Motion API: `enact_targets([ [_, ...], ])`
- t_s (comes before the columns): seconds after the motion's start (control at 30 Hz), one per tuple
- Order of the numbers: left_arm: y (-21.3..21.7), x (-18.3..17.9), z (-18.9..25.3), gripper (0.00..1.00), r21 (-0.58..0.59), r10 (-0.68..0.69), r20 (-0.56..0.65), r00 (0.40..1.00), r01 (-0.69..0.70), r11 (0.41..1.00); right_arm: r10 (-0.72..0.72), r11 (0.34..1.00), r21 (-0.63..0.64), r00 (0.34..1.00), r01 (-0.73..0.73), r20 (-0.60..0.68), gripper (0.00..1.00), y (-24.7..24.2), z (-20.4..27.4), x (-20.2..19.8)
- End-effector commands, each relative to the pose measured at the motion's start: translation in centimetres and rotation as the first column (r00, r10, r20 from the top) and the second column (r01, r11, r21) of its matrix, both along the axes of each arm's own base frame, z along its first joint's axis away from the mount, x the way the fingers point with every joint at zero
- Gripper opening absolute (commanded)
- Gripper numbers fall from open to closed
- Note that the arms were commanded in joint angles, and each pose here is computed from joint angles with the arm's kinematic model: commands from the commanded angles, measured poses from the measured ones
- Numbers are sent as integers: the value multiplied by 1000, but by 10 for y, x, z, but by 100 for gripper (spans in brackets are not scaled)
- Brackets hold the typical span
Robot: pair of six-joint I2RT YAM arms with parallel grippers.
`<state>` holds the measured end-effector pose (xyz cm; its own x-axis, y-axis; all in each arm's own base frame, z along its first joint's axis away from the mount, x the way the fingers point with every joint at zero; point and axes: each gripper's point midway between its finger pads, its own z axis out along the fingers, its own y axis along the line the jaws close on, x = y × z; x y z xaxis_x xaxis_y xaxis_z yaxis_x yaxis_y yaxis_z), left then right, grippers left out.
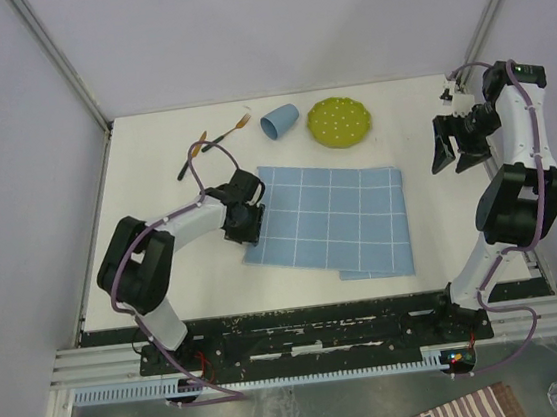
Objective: Set the dinner table for one person
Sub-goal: Adjust the napkin at the center of the board.
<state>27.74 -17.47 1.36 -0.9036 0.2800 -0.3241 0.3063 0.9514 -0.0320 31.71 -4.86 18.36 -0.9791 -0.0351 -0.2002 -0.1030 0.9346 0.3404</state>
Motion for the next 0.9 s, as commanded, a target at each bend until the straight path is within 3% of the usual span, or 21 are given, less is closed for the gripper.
enact_targets([
  [0.0,-4,-10,-18,50,-8,41,-82,996,-42,999,17,999,-47,998,-14,64,75,-7,19,0],
  [0.17,-8,-14,-21,43,-24,30,-112,993,-33,999,13,999,-37,998,-11,61,75,-5,16,-3],
  [0.47,-8,-21,-28,3,-37,33,-161,986,-40,999,8,999,-41,999,-6,50,74,-6,11,-7],
  [0.63,-7,-16,-20,3,-28,51,-155,987,-56,998,2,999,-45,999,0,49,74,-6,9,-8],
  [0.87,2,5,30,3,15,110,-64,992,-110,994,-16,1000,-22,999,17,42,74,-2,2,-10],
])
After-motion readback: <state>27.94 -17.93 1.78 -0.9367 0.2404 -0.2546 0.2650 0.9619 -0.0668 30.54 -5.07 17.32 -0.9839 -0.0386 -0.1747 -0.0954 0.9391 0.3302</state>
